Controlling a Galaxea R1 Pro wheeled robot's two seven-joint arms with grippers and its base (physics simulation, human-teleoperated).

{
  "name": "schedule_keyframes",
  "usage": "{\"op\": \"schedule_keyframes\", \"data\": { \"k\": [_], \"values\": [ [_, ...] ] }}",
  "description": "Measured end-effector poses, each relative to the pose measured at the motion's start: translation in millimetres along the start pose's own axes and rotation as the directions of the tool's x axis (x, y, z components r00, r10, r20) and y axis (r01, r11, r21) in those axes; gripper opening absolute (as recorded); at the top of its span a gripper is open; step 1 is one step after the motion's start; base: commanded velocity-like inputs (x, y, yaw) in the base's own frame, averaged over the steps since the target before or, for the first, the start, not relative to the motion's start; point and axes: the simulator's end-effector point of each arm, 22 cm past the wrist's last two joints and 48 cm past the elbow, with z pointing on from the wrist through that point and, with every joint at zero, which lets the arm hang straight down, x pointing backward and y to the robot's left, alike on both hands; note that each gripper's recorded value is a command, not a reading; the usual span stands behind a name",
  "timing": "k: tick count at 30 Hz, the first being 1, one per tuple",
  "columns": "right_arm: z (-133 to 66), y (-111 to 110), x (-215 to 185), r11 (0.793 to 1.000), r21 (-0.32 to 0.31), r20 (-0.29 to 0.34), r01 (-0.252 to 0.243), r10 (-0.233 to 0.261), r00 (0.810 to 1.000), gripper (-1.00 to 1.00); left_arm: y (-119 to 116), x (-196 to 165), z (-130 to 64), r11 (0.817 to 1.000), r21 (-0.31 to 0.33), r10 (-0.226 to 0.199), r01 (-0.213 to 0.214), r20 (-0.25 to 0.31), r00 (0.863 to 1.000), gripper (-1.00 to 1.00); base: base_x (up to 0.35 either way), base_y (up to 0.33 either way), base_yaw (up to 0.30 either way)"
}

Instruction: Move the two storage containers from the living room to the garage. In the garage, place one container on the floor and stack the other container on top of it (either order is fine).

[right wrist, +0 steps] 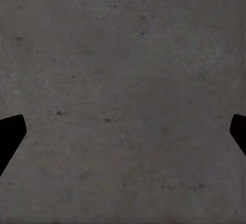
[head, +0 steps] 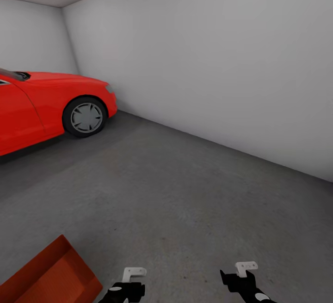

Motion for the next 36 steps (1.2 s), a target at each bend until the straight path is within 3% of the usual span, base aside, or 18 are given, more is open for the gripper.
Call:
{"op": "schedule_keyframes", "data": {
  "k": [15,20,25,36],
  "values": [
    [-23.9,4.9,1.9,1.0,-0.01,-0.031,-0.003,0.002,1.0,1.0,-1.6,-4.0,-22.7,1.0,-0.001,0.002,-0.003,-0.016,1.0,1.0,0.0,0.0,-0.001],
    [-52.1,7.3,61.1,1.0,-0.015,-0.116,0.001,-0.002,0.993,1.0,8.6,43.8,-28.6,1.0,-0.023,0.018,-0.021,-0.12,0.993,1.0,0.0,0.0,-0.104],
    [-78.4,8.7,101.2,1.0,-0.018,-0.175,0.0,-0.003,0.985,1.0,19.9,76.2,-38.4,0.999,-0.044,0.024,-0.033,-0.189,0.982,1.0,0.0,0.0,-0.165],
    [-112.1,9.9,128.8,1.0,-0.02,-0.23,-0.005,0.0,0.973,1.0,40.7,107.5,-59.3,0.996,-0.084,0.021,-0.038,-0.195,0.981,1.0,0.0,0.0,-0.094]
  ]
}}
